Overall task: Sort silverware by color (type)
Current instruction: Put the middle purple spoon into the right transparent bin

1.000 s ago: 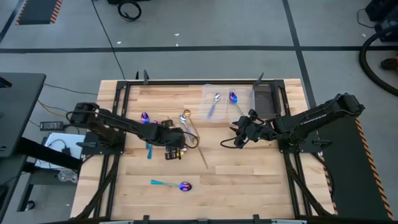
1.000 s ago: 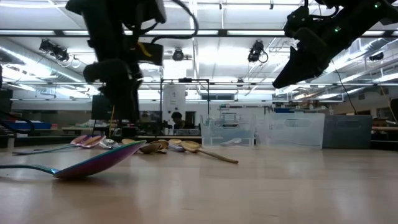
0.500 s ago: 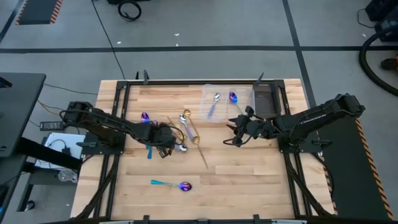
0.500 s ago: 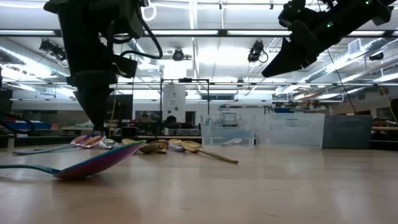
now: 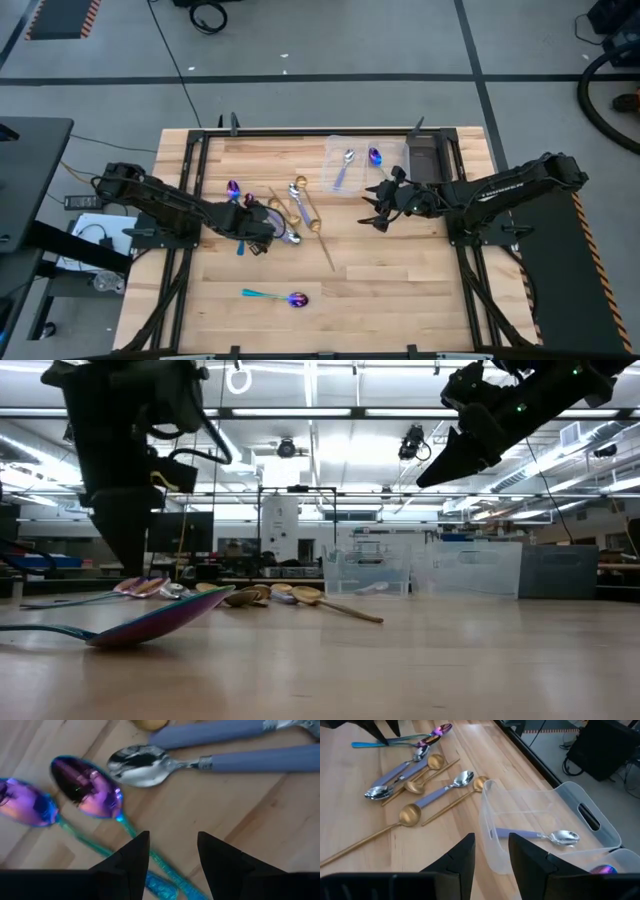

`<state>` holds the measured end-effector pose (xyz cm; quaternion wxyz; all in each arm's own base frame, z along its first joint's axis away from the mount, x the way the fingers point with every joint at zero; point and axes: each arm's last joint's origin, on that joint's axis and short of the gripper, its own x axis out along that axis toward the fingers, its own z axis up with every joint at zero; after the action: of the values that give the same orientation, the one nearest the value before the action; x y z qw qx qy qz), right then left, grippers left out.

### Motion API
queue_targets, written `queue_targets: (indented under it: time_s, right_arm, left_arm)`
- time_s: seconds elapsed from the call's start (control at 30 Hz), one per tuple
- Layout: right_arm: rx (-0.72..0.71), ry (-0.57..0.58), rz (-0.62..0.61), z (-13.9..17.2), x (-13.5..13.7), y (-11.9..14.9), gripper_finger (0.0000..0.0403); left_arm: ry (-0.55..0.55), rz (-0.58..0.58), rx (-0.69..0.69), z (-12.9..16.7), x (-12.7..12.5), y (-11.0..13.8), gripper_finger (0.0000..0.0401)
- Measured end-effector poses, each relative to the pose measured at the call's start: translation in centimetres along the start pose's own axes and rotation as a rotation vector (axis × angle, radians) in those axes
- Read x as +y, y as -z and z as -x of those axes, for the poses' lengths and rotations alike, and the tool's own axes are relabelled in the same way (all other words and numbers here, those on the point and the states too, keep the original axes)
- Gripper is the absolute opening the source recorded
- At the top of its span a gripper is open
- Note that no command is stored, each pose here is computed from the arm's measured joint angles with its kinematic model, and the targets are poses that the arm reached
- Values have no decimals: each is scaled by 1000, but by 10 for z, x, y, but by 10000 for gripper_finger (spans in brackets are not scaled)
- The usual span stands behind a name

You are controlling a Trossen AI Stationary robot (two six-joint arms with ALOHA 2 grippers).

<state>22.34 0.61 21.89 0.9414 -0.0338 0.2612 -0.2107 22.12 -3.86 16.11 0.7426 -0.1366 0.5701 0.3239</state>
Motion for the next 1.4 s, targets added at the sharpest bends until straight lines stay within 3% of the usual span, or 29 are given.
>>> queue_targets:
  time_s: [0.33,0.5,1.2,1.4]
  right_arm:
    - [-14,-11,-16,0,0,-2,128]
    - [-24,-33,-23,0,1,-3,128]
    - [-34,-68,-43,1,4,-4,128]
    - [-33,-68,-47,1,4,-4,128]
  left_arm:
    - [45,271,-12,-12,30,7,151]
    - [27,341,9,-21,39,5,138]
    - [75,333,137,-44,49,8,134]
    - [84,289,131,-44,47,9,84]
